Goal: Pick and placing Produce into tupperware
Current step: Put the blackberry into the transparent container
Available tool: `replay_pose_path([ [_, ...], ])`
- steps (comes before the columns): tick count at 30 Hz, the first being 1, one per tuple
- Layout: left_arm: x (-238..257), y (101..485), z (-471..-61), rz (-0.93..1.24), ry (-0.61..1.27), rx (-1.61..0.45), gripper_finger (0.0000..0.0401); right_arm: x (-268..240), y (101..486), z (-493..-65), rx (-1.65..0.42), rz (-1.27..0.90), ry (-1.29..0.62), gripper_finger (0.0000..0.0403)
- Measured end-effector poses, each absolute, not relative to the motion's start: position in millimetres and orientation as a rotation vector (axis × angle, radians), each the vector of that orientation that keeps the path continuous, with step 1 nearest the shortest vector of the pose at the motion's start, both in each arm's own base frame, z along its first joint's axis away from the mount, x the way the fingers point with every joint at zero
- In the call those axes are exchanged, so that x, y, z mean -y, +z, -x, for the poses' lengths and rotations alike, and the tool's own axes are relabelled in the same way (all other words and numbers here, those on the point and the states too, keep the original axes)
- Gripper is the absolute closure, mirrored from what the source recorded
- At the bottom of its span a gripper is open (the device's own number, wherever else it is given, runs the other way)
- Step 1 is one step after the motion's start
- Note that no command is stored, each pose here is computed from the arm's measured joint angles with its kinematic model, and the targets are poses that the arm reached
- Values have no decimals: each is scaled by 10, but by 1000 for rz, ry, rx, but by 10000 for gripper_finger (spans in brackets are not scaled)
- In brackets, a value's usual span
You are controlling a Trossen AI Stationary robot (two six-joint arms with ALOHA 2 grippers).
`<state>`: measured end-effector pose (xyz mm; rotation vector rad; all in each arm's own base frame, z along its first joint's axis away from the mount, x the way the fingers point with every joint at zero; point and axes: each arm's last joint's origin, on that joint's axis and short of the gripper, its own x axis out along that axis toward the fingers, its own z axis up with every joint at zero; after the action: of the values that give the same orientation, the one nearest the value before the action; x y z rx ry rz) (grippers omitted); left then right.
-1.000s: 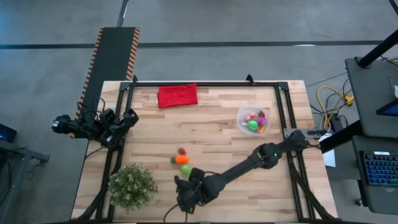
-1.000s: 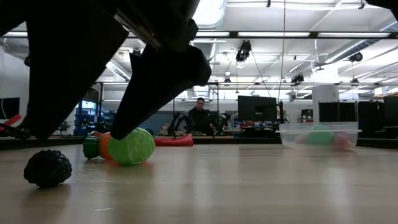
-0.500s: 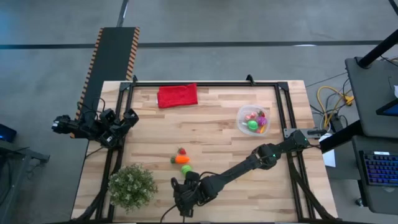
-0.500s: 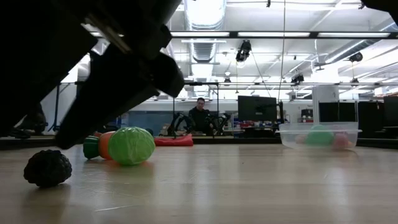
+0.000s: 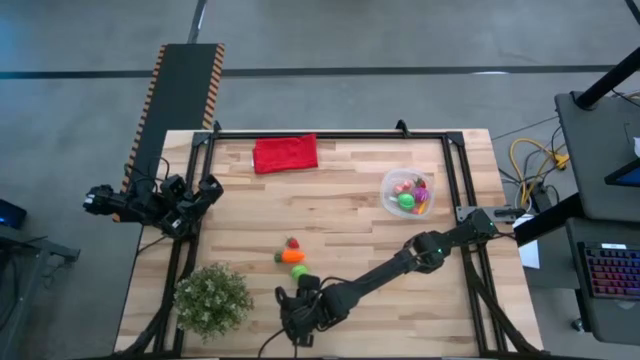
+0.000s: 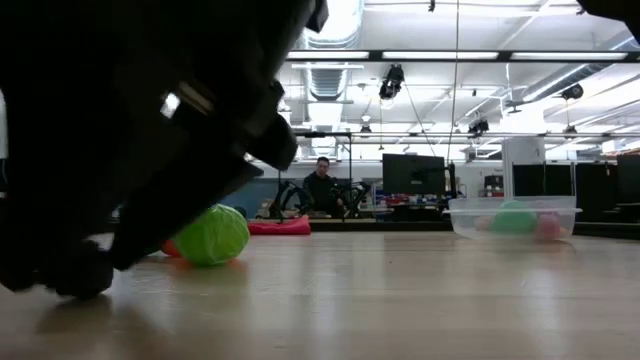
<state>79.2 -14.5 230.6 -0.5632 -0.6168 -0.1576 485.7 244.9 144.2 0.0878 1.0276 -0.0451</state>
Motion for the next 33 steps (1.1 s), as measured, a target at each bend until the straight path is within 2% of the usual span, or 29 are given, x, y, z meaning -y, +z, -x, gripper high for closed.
replay_pose_path([
  [11, 145, 2305, -793, 563, -157, 615, 209, -2433, 1325, -4854, -1014, -74, -73, 207],
  [26, 146, 2305, -793, 563, -157, 615, 209, -2394, 1309, -4868, -1005, -62, -99, 294],
  [33, 146, 2305, -793, 563, -157, 615, 209, -2392, 1327, -4864, -1006, -71, -101, 282],
])
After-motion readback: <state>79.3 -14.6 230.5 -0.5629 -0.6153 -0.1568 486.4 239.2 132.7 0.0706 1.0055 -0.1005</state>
